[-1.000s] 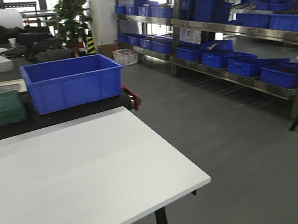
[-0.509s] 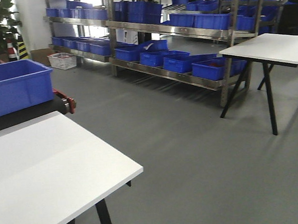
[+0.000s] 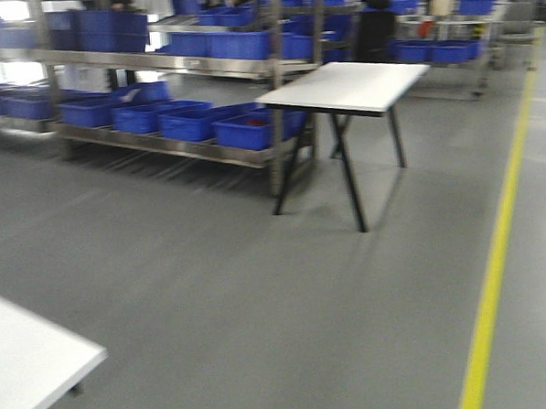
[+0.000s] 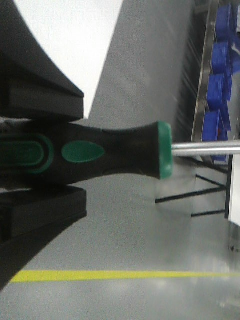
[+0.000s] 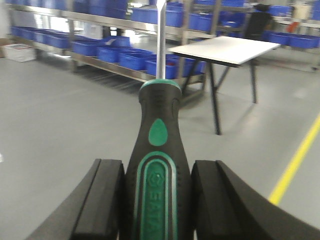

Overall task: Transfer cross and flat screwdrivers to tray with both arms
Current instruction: 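Hold both screwdrivers while the base drives to the shelf station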

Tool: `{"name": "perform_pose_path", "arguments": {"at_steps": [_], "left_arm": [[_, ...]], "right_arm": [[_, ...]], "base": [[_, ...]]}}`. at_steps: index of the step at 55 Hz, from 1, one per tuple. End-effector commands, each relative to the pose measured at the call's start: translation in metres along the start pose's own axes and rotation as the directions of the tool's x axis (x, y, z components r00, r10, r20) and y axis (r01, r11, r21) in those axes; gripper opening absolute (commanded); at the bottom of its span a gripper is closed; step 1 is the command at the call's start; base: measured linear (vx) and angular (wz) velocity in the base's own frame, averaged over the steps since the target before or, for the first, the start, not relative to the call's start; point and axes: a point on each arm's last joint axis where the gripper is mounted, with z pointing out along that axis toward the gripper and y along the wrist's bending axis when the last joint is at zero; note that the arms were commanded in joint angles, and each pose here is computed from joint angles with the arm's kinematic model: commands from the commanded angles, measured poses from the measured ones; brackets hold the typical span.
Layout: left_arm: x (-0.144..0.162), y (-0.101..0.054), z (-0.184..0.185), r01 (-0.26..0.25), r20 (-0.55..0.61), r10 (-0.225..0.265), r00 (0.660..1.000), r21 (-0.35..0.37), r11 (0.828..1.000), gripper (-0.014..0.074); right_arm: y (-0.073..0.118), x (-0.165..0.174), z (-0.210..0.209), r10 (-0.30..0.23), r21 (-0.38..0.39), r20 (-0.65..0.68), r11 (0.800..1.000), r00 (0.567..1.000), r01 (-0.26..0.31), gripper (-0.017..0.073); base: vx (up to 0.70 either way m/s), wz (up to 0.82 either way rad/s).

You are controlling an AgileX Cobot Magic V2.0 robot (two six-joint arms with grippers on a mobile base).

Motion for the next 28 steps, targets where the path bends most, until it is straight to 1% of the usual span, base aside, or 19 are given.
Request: {"name": "perform_pose_path", "arguments": {"at_steps": [1,15,22,28], "left_arm": [[-0.0162,-0.0013,-0.0050,0.004,0.119,-0.006,0.993,0.013,1.000,0.0003],[-0.0162,-0.0014,-0.0047,0.004,0.119,-0.006,0.993,0.013,1.000,0.0003],[-0.0162,-0.0014,-0.0047,0.004,0.119,-0.006,0.993,0.013,1.000,0.0003],[-0.0162,-0.0014,-0.0047,0.004,0.119,-0.006,0.993,0.013,1.000,0.0003]], "right_arm": [[-0.0021,-0.0161,-0.0022,0.005,0.022,0.109,1.000,0.994,-0.008,-0.0008],[-0.0021,-0.0161,-0.0022,0.005,0.022,0.109,1.000,0.994,-0.008,-0.0008],[-0.0021,-0.0161,-0.0022,0.005,0.022,0.109,1.000,0.994,-0.008,-0.0008],[-0.0021,-0.0161,-0.0022,0.005,0.022,0.109,1.000,0.994,-0.008,-0.0008]], "base": [[0.22,-0.79],[0.24,-0.72],[0.27,-0.52],[0.29,-0.37]]}}
